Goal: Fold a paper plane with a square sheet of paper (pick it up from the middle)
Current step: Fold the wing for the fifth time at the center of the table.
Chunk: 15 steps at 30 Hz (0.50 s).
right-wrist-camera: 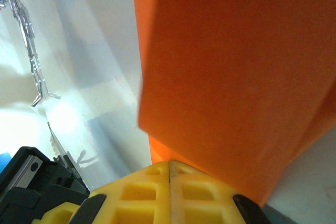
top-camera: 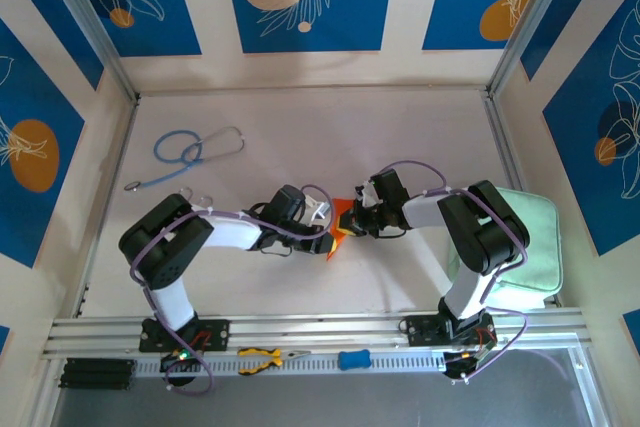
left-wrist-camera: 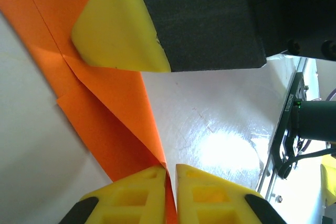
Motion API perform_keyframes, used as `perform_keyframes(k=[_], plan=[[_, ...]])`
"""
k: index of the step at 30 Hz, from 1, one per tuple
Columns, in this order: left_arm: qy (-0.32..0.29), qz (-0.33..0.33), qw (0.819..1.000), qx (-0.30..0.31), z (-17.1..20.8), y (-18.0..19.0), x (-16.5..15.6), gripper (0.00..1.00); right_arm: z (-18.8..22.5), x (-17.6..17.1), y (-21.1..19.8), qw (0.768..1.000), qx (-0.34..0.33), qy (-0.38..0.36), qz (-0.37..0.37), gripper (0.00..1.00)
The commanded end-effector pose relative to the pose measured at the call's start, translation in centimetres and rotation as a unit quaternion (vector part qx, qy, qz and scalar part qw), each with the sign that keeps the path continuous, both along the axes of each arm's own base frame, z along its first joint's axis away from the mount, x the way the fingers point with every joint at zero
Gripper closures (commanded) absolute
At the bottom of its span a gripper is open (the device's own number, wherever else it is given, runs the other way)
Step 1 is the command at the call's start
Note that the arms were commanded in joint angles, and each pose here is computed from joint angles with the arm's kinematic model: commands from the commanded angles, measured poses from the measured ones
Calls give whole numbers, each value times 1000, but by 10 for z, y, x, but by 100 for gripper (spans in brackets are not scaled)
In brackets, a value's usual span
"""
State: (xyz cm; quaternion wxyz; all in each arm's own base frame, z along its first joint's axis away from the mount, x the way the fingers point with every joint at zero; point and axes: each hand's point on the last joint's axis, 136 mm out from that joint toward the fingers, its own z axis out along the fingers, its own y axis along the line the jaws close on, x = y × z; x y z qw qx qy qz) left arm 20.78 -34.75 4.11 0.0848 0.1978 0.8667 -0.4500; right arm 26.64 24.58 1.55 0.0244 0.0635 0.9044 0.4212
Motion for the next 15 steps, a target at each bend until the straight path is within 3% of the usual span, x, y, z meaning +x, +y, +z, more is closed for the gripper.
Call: perform_keyframes(k=[1,8,15], plan=[[22,-4,1000,11,-10,8,-9,87,-22,-11,-10,999,-41,34,-2,95],[47,-17,999,15,-20,11,-20,100,-23,-11,-11,998,-45,36,-3,95],[72,-24,997,33,-35,19,-32,100,-25,-11,-11,998,-49,40,-3,95]])
